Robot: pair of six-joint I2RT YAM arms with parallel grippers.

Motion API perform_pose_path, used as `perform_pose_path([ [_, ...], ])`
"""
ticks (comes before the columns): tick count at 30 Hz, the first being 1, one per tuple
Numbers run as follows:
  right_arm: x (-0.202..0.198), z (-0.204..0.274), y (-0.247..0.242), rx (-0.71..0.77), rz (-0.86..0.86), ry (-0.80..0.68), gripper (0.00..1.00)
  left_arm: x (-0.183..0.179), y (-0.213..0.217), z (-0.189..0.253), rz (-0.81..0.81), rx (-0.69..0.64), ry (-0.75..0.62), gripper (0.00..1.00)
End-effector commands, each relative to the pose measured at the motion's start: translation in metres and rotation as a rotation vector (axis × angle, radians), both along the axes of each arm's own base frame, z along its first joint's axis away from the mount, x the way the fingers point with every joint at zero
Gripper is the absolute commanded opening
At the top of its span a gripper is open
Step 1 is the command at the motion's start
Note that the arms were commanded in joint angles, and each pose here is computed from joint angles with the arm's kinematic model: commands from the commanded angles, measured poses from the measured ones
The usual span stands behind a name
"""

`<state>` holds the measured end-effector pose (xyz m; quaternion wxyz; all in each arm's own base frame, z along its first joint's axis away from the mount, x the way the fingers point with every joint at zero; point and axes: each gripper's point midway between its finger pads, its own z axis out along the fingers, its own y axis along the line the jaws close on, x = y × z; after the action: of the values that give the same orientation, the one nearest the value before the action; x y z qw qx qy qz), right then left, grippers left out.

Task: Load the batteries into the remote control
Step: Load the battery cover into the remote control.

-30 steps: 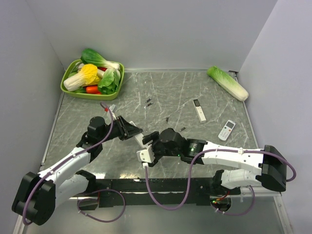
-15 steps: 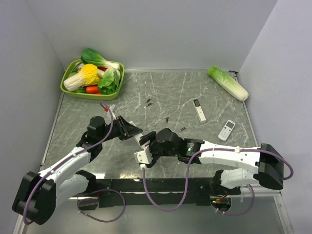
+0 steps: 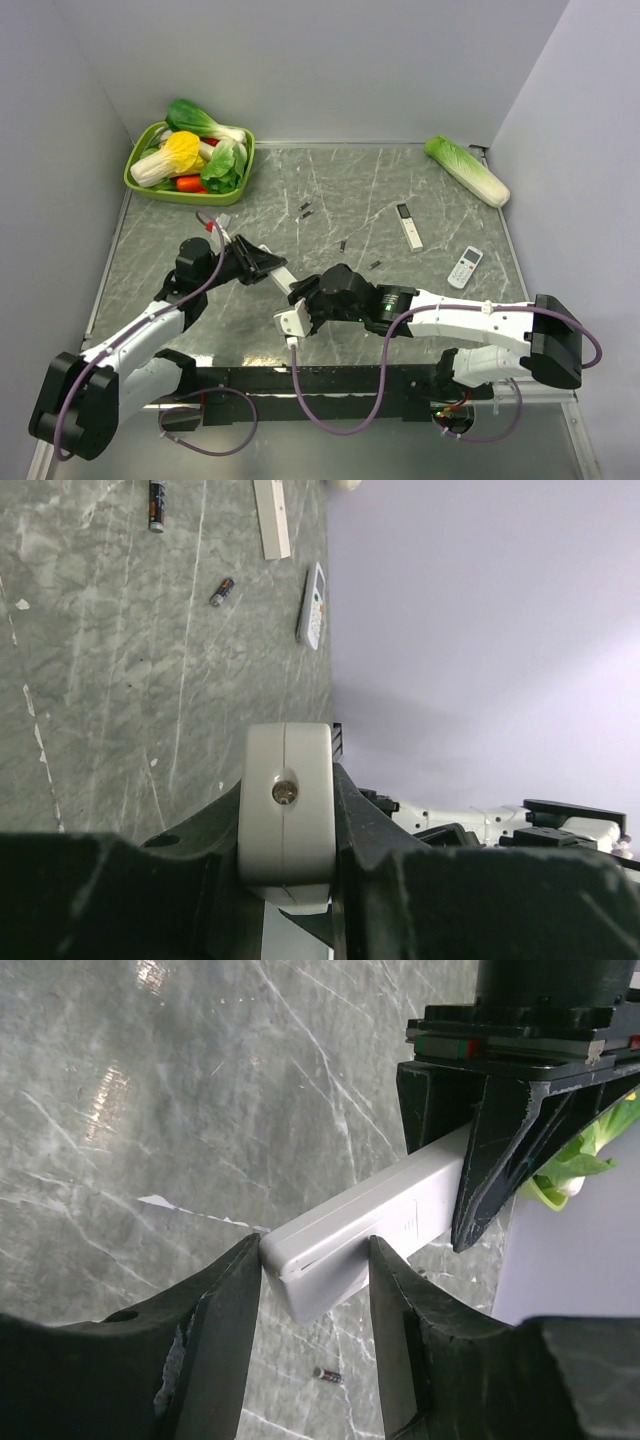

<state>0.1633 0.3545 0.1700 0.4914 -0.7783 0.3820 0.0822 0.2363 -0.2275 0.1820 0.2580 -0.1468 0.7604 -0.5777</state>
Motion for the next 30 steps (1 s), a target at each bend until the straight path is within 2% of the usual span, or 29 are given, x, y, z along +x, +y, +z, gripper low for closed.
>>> perform_pose_path([
  [1, -0.007, -0.002, 0.005, -0.003, 0.013, 0.047, 0.34, -0.007, -0.006, 0.043, -0.068, -0.117, -0.144, 0.01],
  [3, -0.008, -0.004, 0.005, -0.005, 0.015, 0.056, 0.25, -0.007, -0.002, 0.045, -0.056, -0.140, -0.139, 0.01],
  [9, -0.013, -0.013, 0.000, -0.017, 0.004, 0.090, 0.10, 0.003, 0.019, 0.045, 0.030, -0.172, -0.119, 0.01],
  [19, -0.024, -0.020, -0.002, -0.017, -0.002, 0.104, 0.13, 0.009, 0.039, 0.044, 0.123, -0.280, -0.055, 0.01],
  [30, -0.032, -0.019, -0.007, -0.005, -0.010, 0.115, 0.12, 0.017, 0.057, 0.043, 0.196, -0.324, -0.023, 0.01],
])
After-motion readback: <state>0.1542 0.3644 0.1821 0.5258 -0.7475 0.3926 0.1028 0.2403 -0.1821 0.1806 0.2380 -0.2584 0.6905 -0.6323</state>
